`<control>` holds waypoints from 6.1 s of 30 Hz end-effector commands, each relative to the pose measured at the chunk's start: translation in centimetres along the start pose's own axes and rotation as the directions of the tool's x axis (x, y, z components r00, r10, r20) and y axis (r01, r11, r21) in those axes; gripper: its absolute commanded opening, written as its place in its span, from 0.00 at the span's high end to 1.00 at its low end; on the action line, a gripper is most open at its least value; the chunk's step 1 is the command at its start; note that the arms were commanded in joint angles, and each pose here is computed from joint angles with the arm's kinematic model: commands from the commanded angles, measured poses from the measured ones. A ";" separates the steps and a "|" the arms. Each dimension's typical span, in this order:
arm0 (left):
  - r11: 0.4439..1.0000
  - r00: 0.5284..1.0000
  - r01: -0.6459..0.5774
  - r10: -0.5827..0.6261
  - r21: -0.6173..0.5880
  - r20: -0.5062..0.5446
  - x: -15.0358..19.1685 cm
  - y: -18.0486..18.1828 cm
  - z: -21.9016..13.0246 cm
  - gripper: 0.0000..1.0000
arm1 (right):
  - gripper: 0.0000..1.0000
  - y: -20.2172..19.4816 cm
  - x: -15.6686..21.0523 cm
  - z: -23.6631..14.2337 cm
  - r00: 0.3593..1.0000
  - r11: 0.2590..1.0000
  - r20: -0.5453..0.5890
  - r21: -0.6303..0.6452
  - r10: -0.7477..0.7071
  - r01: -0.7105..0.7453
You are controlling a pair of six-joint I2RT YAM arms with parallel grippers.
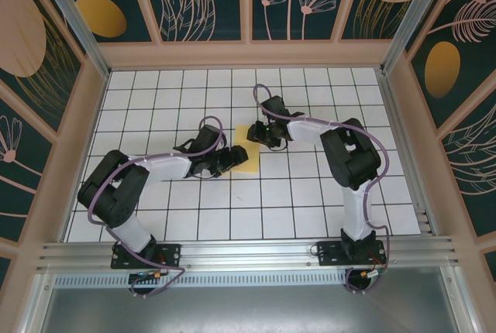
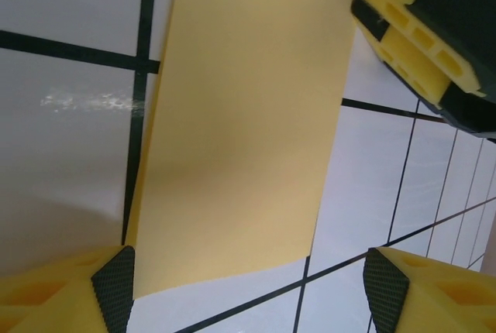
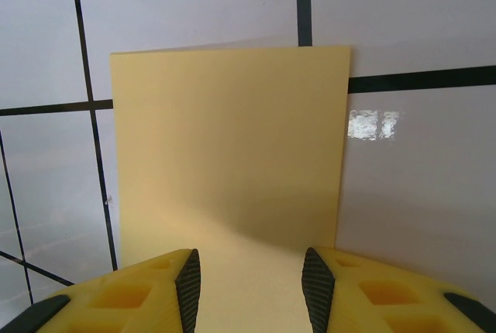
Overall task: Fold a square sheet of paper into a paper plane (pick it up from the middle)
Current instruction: Fold the triangle a second time at the center of the table.
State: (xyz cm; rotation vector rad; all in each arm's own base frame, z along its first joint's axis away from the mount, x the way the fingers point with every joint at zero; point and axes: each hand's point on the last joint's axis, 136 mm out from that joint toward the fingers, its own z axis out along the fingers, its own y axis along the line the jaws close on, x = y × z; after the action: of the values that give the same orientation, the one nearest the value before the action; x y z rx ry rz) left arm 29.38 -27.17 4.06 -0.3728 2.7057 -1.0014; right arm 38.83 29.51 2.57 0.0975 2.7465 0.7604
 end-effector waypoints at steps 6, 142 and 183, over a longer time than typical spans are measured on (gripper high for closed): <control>1.000 0.999 0.027 -0.026 0.014 -0.030 0.0 -0.2 0.7 0.25 | 0.57 -2.6 2.0 1.1 0.998 0.998 -0.051 0.061 0.033 -0.030; 0.974 0.996 -0.082 0.088 0.211 -0.016 -2.9 -6.0 3.8 0.80 | 0.94 -1.1 3.0 -2.7 0.984 0.965 -0.072 -0.218 -0.162 0.143; 0.978 0.995 -0.075 0.085 0.196 -0.043 -2.8 -5.4 5.1 0.81 | 0.95 -1.3 1.9 -1.3 0.981 0.970 -0.078 -0.182 -0.179 0.163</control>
State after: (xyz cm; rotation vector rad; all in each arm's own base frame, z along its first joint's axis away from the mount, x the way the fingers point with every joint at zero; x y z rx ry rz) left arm 34.21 -33.19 4.70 -0.2326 2.6027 -1.2589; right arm 36.14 27.86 2.71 -0.1841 2.7108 1.0098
